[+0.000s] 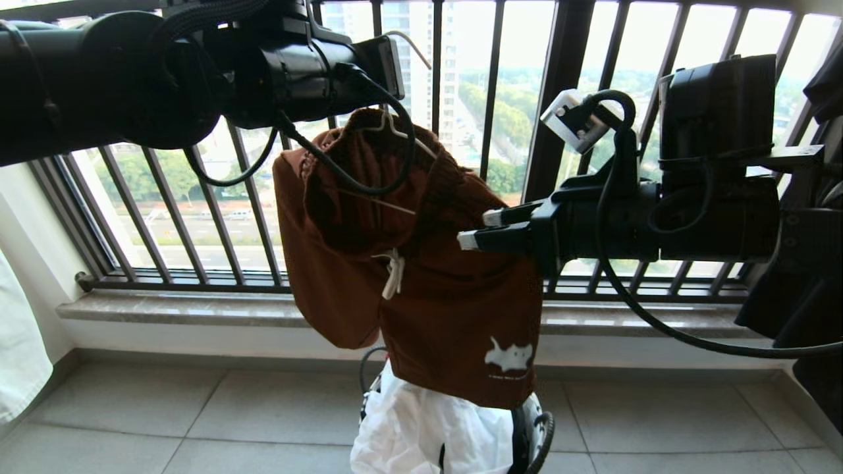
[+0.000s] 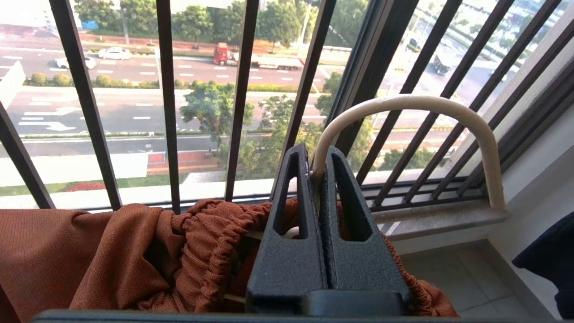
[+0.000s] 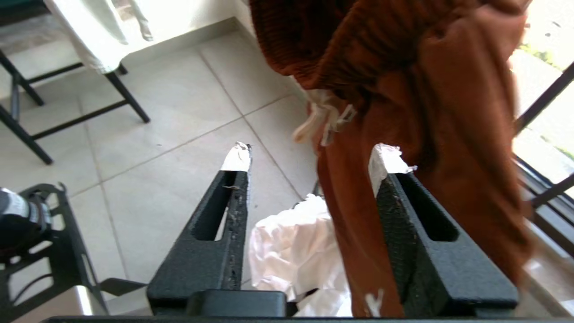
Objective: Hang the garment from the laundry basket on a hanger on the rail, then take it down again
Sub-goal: Hang the clothes on the clothes rack
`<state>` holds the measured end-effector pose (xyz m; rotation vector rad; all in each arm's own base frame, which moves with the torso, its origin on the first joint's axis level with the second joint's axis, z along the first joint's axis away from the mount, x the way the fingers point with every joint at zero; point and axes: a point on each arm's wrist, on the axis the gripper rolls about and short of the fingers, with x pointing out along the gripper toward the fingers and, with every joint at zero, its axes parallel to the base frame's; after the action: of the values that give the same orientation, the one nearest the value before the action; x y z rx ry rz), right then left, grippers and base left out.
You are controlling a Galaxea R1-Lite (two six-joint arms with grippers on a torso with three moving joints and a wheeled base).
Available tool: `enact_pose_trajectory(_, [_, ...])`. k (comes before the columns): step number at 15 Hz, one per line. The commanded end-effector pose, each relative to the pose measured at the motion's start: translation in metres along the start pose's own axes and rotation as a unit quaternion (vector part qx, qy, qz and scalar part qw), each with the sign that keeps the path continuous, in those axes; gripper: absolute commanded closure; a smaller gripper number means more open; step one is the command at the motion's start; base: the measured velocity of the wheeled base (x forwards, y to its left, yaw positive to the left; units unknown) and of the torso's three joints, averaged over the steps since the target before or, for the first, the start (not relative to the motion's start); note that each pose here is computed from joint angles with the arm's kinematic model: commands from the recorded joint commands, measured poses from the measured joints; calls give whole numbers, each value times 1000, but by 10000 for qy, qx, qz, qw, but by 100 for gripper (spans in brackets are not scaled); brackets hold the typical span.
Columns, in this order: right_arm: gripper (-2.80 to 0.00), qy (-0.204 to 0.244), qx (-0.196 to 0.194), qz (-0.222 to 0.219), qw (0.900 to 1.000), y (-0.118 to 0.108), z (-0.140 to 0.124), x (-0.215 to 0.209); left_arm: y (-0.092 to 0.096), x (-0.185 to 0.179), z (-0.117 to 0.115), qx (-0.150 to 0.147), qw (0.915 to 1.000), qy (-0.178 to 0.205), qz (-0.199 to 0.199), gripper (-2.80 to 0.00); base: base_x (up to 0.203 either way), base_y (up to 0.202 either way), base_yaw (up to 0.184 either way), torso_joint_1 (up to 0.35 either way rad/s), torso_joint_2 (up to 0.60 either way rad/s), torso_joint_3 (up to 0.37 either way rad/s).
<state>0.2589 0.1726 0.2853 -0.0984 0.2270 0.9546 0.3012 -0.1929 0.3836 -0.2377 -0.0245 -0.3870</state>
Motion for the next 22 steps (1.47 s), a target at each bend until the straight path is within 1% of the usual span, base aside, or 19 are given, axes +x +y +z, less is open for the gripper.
enact_pose_trajectory(1, [0,-32,243,289,9993,18,4,6,0,-1,4,-72,9997,-212,25,0,0,0,0,0,0,0])
enact_pose_trajectory(2, [0,-31,422,419,9982,26,6,10,0,-2,5,-101,9997,-228,85,0,0,0,0,0,0,0])
enact_pose_trajectory(4, [0,104,682,634,9956,47,2,26,1,-5,8,-457,9981,-321,267,0,0,0,0,0,0,0])
enact_pose_trajectory(5, [0,168,730,523,9958,57,-2,37,1,-6,9,-573,9972,-360,311,0,0,0,0,0,0,0])
enact_pose_trajectory(6, [0,18,771,329,9965,66,-3,50,0,-8,12,-738,9960,-399,310,0,0,0,0,0,0,0])
enact_pose_trajectory(7, [0,-236,882,152,9957,75,-4,63,-1,-12,15,-881,9946,-456,319,0,0,0,0,0,0,0])
enact_pose_trajectory(8, [0,-397,977,28,9944,83,-6,73,-2,-16,19,-954,9935,-518,340,0,0,0,0,0,0,0])
enact_pose_trajectory(11, [0,-504,1088,15,9928,100,-10,83,-16,-28,25,-1112,9917,-600,240,0,0,0,0,0,0,0])
enact_pose_trajectory(13, [0,-478,1176,69,9919,106,-11,83,-17,-30,27,-1145,9910,-644,274,0,0,0,0,0,0,0])
enact_pose_trajectory(15, [0,-345,1126,86,9930,105,-21,83,-16,-38,36,-1307,9881,-786,190,0,0,0,0,0,0,0])
enact_pose_trajectory(17, [0,-601,949,279,9933,101,-27,86,-20,-46,41,-1366,9871,-832,81,0,0,0,0,0,0,0])
enact_pose_trajectory(18, [0,-625,840,293,9941,99,-32,91,-20,-49,43,-1383,9866,-859,66,0,0,0,0,0,0,0])
enact_pose_trajectory(20, [0,-614,793,262,9946,96,-42,105,-20,-54,48,-1398,9861,-895,40,0,0,0,0,0,0,0])
enact_pose_trajectory(21, [0,-765,781,228,9937,93,-43,111,-21,-57,50,-1414,9858,-908,18,0,0,0,0,0,0,0])
enact_pose_trajectory(22, [0,-1037,757,198,9915,89,-42,115,-21,-57,49,-1405,9860,-903,28,0,0,0,0,0,0,0])
